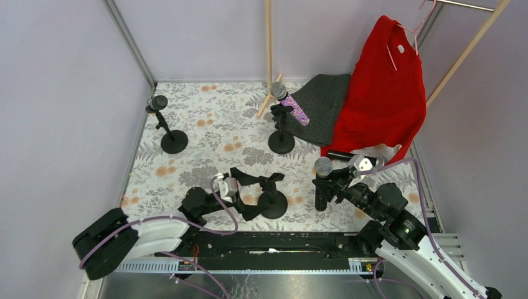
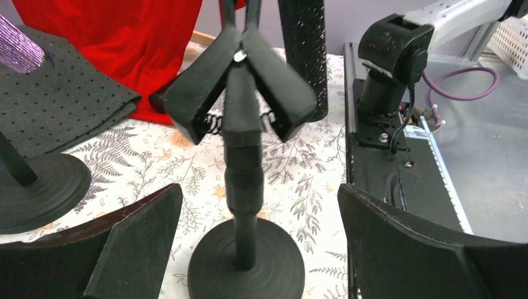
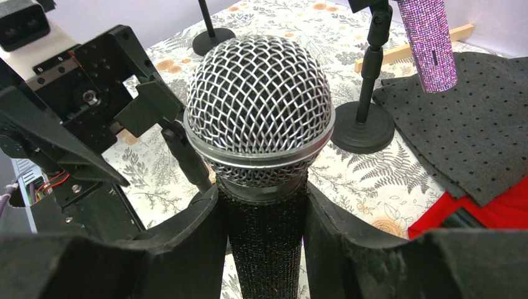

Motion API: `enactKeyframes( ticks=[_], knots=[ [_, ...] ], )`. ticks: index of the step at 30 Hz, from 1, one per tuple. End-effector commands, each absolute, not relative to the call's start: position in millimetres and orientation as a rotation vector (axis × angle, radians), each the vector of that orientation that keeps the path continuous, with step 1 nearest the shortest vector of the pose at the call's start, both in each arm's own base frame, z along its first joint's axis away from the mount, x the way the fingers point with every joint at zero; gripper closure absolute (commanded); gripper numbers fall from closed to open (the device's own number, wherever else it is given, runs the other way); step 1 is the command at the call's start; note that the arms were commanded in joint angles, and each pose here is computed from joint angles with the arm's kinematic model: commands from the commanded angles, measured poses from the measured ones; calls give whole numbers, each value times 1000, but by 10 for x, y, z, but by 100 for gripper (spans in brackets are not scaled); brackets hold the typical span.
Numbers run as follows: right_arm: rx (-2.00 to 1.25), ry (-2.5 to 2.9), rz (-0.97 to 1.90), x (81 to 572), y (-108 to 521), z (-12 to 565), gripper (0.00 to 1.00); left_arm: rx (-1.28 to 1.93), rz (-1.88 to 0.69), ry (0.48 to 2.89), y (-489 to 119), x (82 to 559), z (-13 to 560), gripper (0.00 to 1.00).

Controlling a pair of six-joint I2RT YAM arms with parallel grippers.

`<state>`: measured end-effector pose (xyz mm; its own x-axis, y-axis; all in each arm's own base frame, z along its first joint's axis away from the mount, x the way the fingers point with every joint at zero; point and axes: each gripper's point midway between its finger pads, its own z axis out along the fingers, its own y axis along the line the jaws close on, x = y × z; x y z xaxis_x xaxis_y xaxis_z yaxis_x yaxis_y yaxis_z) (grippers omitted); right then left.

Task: Attach the microphones to the stand

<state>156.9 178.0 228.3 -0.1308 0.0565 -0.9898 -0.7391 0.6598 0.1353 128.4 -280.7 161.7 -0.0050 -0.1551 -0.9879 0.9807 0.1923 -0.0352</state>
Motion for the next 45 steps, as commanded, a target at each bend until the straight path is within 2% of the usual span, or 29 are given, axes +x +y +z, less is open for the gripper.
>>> enactKeyframes(
  ticks=[1,7,11,21,26,29,45],
  knots=[
    [-550,1442,760,1605,1784,2674,100,760,-1052,1274,-2656,1503,1712,1],
    [-556,1452,761,1617,1807,2650,100,613,-1014,1220,-2468,1587,2010,1],
    [-553,1448,761,1622,1807,2662,100,602,-1026,1234,-2463,1578,2011,1],
    [-602,1414,775,1605,1881,2779,100,809,-1075,1130,-2677,1387,2131,1],
    [-711,1337,818,1513,2022,2941,89,812,-1060,1094,-2716,1429,2237,1],
    [-728,1285,808,1531,2056,3048,100,817,-1055,1080,-2736,1442,2289,1],
    [-986,1030,752,1543,2410,3361,100,893,-1064,1045,-2839,1411,2393,1]
  ],
)
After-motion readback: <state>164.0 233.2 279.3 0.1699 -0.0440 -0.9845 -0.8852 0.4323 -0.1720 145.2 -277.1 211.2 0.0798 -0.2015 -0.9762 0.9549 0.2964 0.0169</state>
